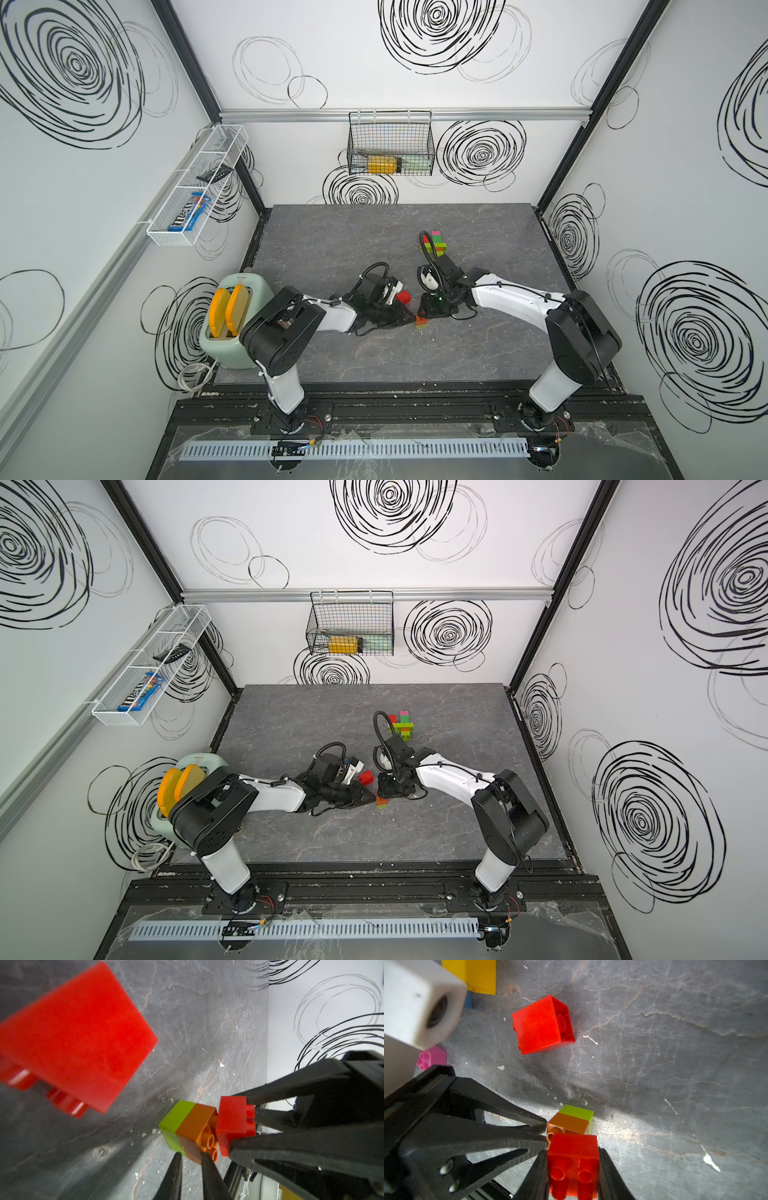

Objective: Assemble the number 4 with lego
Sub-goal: Assemble the lego brick with the lego brick.

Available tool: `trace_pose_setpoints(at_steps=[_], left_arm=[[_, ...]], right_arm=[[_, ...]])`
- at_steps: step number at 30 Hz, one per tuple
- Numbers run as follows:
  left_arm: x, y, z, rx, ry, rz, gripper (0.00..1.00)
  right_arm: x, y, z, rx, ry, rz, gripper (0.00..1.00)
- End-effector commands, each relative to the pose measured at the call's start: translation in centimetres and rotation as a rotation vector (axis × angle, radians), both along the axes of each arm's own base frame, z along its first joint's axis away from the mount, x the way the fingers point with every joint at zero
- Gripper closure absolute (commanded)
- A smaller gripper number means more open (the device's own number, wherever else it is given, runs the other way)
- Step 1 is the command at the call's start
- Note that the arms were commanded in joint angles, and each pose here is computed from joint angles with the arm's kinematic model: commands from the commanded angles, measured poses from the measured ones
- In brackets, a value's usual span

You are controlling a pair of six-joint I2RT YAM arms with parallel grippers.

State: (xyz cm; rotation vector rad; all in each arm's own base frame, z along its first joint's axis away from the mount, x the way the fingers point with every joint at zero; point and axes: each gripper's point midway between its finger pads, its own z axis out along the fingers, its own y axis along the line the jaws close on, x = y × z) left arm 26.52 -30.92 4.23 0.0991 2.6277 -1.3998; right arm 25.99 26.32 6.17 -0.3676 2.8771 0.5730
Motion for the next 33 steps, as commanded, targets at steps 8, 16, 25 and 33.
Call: trace_pose_setpoints(at_steps=[8, 16, 25, 33], left_arm=[[-0.1, -0.2, -0.2, -0.017, 0.005, -0.006, 0.78], [-0.1, -0.3, -0.3, -0.018, 0.007, -0.009, 0.78], [-0.2, -0.2, -0.3, -0.018, 0.009, -0.008, 0.78], [-0.2, -0.2, -0.5, -0.015, 0.014, -0.009, 0.78]], right_arm=[[-2.6, -1.9, -2.7, -0.148, 0.081, -0.030, 1.00], [-1.8, -0.8, -0.9, -0.094, 0.058, -0.018, 1.00], [-1.2, -0.4, 0.3, -0.036, 0.047, -0.036, 1.00], [-0.1, 0.1, 2.3, 0.056, 0.007, -0.081, 1.00]])
